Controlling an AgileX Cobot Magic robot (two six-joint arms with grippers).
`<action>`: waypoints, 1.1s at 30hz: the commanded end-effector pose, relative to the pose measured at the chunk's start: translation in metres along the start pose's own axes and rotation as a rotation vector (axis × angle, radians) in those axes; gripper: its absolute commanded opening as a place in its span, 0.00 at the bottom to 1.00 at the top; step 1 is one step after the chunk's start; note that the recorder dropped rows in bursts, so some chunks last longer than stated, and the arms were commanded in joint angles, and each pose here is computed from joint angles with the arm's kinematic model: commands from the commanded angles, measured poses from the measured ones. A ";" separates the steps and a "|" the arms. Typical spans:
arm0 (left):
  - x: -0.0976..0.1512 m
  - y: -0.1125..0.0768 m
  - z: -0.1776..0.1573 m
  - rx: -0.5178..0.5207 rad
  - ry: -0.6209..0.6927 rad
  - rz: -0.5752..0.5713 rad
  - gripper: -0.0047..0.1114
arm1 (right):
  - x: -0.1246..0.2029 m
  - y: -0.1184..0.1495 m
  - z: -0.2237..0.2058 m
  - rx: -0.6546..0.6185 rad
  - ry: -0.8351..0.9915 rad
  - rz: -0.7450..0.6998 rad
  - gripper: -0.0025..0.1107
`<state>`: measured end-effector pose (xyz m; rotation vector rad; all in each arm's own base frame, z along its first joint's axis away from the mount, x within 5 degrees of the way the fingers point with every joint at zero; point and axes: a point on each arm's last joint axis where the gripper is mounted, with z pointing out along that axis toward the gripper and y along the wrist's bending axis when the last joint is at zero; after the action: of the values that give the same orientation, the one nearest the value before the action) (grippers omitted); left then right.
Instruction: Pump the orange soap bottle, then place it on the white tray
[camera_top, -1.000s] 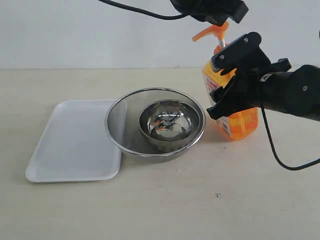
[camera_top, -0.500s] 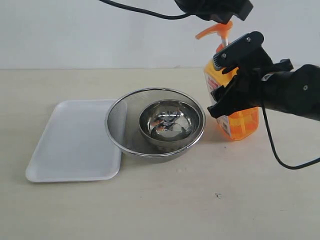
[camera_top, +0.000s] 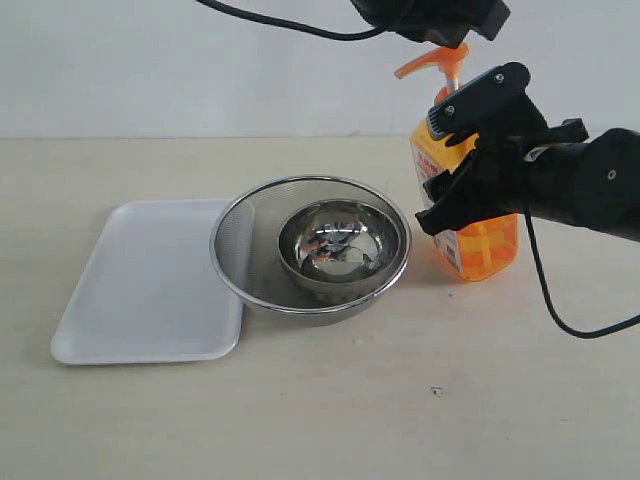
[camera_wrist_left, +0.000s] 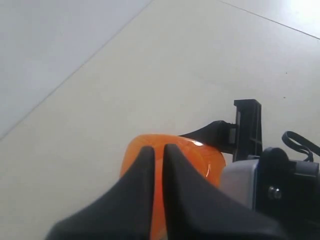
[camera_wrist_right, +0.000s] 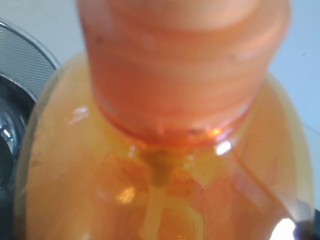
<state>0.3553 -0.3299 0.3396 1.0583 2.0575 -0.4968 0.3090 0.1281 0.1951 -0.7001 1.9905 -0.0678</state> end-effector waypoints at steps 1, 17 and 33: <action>0.032 -0.002 0.032 0.047 0.189 -0.026 0.08 | 0.014 0.011 0.003 -0.084 0.092 -0.035 0.02; 0.031 -0.002 0.032 0.047 0.187 -0.026 0.08 | 0.014 0.011 0.003 -0.084 0.092 -0.033 0.02; 0.009 -0.005 -0.004 0.024 0.086 -0.004 0.08 | 0.014 0.011 0.003 -0.084 0.092 -0.033 0.02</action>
<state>0.3504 -0.3257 0.3480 1.0623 2.0546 -0.4951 0.3088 0.1286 0.1950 -0.7273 1.9825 -0.0758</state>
